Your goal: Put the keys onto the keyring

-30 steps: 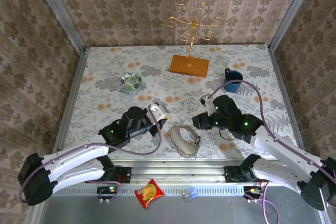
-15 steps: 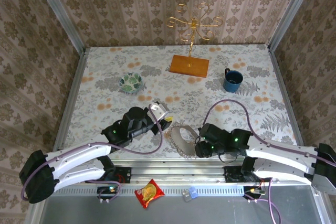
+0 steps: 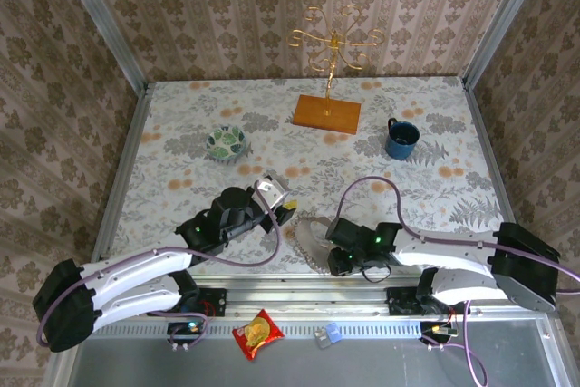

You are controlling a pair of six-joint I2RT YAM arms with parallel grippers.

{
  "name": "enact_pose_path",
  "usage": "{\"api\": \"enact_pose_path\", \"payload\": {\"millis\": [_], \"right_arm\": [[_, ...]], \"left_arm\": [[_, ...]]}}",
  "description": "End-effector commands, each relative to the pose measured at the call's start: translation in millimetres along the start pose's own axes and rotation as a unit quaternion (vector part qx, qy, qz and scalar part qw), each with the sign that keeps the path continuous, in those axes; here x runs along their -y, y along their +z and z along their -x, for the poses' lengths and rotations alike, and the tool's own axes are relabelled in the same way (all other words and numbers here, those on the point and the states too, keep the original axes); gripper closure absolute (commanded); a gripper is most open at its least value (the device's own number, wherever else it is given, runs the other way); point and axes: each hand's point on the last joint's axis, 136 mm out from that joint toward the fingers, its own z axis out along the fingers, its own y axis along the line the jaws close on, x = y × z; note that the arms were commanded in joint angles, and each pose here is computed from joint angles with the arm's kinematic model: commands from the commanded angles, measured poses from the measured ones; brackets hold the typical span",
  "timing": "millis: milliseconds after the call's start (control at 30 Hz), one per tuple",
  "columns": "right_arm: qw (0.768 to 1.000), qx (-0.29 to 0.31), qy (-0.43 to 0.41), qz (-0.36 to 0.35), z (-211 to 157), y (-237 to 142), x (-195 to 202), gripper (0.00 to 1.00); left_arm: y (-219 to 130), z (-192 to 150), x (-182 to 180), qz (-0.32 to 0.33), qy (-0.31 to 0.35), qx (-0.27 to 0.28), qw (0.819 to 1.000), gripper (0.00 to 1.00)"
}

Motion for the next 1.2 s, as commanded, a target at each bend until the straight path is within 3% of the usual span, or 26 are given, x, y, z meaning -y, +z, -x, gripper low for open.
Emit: {"api": "enact_pose_path", "payload": {"millis": [0,233,367,700,867,1167], "right_arm": [[1.0,-0.01,-0.01,-0.006,1.6,-3.1,-5.5,0.72],[0.999,0.011,-0.033,-0.03,17.1,-7.8,-5.6,0.95],[0.997,0.036,-0.06,-0.029,43.5,-15.4,-15.2,1.0],[0.99,0.072,-0.124,0.001,125.5,-21.3,-55.0,1.0],[0.989,0.077,-0.124,0.025,145.1,-18.0,-66.7,1.0],[0.983,0.113,-0.127,0.068,166.5,-48.6,-84.7,1.0]], "left_arm": [[-3.3,5.1,-6.2,0.014,-0.014,0.015,1.0,0.45],[-4.6,6.3,-9.4,0.022,-0.015,0.016,1.0,0.45],[-6.9,6.5,-13.9,0.033,-0.013,0.016,0.999,0.45],[-30.2,1.8,-42.1,0.111,-0.028,0.011,0.993,0.45],[-46.9,-8.5,-53.2,0.142,-0.046,0.007,0.989,0.46],[-36.9,-23.8,-17.5,0.037,0.009,-0.01,0.999,0.47]]}}
